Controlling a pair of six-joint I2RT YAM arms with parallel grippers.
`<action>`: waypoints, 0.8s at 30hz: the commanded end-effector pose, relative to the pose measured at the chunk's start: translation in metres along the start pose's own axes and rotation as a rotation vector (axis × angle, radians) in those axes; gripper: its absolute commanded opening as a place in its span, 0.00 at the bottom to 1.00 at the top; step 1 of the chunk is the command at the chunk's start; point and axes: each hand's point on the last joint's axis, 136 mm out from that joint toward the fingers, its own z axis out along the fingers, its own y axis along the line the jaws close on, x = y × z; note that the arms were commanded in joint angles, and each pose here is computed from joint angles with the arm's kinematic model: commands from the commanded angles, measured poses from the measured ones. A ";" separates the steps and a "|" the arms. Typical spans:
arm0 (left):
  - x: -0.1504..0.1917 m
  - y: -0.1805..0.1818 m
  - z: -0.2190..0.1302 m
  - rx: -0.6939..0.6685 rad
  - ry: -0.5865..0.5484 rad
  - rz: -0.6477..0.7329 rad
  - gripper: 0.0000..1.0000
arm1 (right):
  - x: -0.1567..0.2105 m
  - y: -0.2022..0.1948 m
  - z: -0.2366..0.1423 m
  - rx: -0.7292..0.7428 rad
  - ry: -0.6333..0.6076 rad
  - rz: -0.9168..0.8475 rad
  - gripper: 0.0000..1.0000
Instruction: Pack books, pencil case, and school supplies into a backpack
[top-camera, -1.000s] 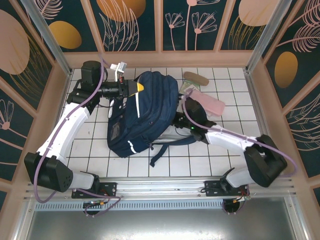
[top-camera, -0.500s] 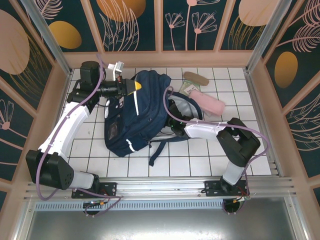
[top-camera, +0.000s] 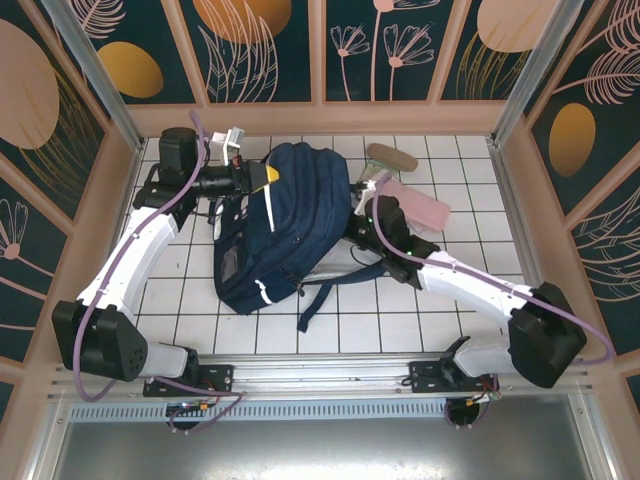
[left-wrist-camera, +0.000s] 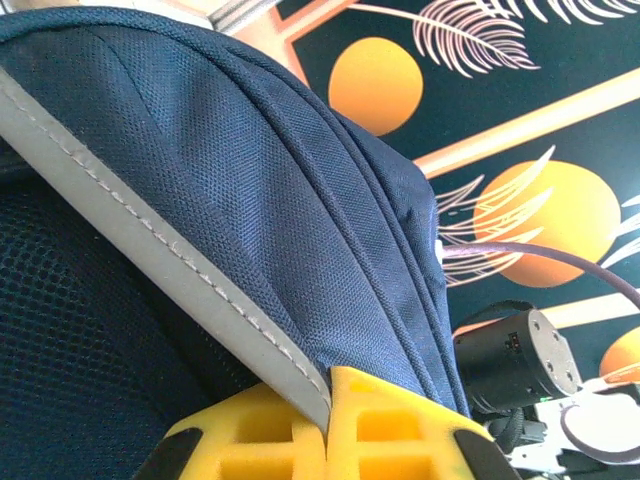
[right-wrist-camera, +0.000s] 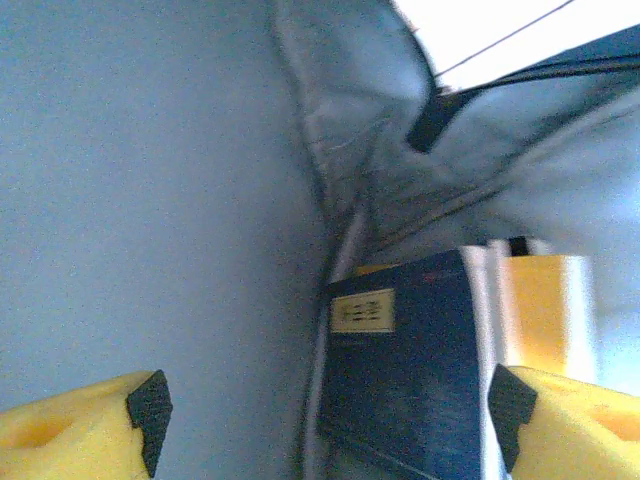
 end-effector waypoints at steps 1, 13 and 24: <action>-0.020 -0.033 -0.026 -0.001 -0.131 0.197 0.00 | -0.013 -0.044 -0.025 0.196 -0.080 -0.041 0.82; -0.001 0.007 -0.037 -0.203 -0.157 0.190 0.00 | -0.043 -0.134 -0.050 0.528 -0.119 -0.083 0.86; 0.007 0.049 -0.028 -0.261 -0.174 0.123 0.00 | 0.051 -0.082 0.012 0.350 0.215 -0.081 0.79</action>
